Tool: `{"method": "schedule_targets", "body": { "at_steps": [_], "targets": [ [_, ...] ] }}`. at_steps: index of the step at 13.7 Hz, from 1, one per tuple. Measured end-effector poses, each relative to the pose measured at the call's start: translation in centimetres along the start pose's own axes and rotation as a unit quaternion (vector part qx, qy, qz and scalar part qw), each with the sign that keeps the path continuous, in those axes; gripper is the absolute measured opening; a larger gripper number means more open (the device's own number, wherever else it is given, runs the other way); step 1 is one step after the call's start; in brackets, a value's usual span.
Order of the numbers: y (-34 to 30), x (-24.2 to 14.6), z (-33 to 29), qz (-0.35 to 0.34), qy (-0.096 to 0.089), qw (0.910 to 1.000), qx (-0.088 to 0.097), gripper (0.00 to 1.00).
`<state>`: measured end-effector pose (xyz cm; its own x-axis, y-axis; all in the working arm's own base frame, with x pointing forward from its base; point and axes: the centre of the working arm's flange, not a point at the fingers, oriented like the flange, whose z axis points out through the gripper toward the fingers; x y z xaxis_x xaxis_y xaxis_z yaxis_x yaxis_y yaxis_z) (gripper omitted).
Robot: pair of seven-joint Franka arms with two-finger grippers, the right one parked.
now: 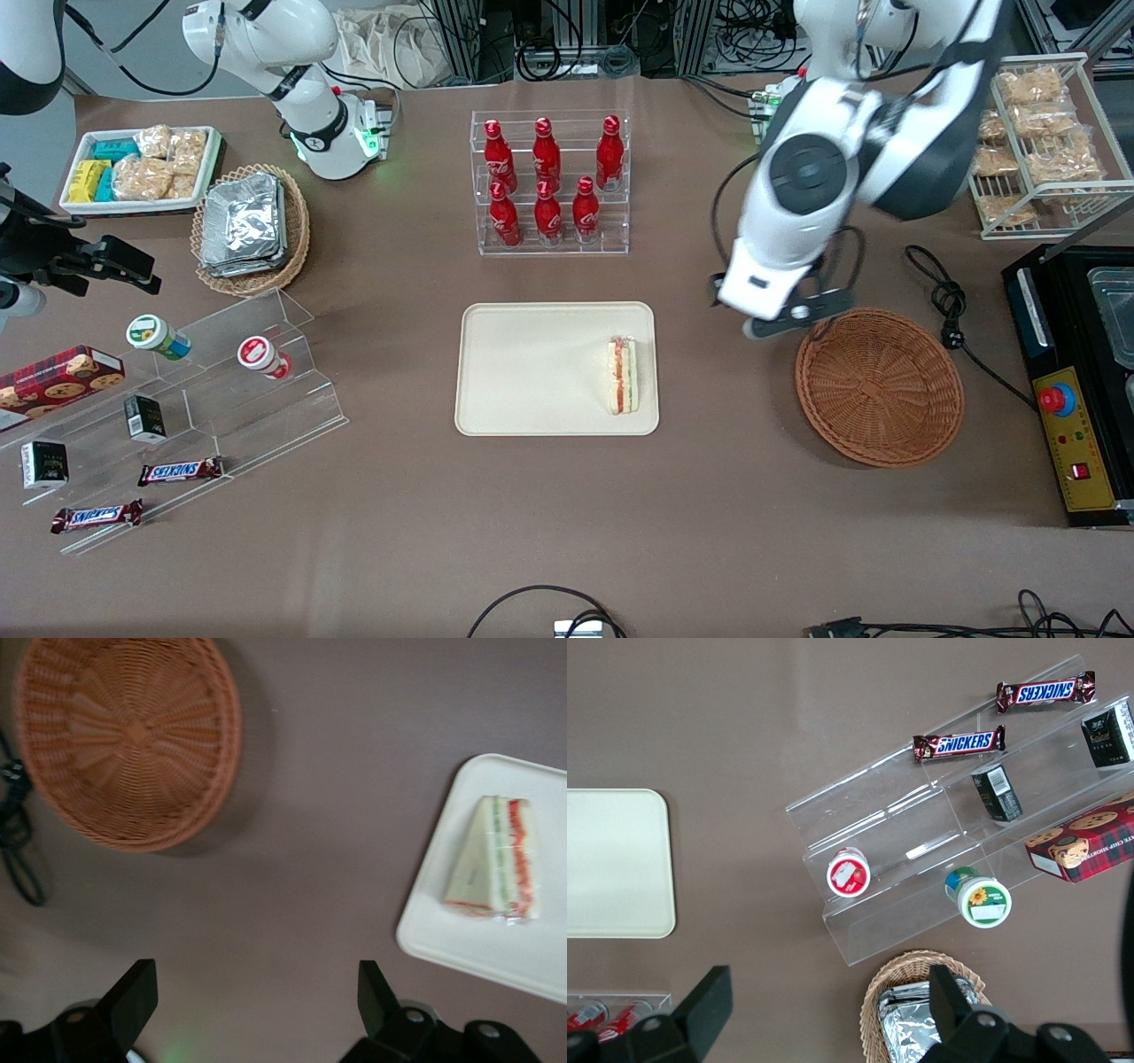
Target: Place sandwich from basket to tray
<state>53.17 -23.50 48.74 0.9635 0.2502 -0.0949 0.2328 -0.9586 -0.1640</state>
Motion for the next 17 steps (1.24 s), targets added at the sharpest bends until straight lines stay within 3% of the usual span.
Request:
{"method": "schedule_targets", "body": {
  "at_steps": [3,10,15,17],
  "targets": [
    [-7.2,2.2,-1.7,0.008,-0.007,0.9999,-0.012,1.0],
    [-16.1,3.8,-2.3,0.084,-0.008,0.9961,-0.027,1.0],
    [-22.4,5.1,-2.5,0.177,-0.01,0.9836,-0.035,1.0],
    [-23.2,5.5,-3.1,0.194,-0.003,0.9803,-0.037,1.0]
  ]
}}
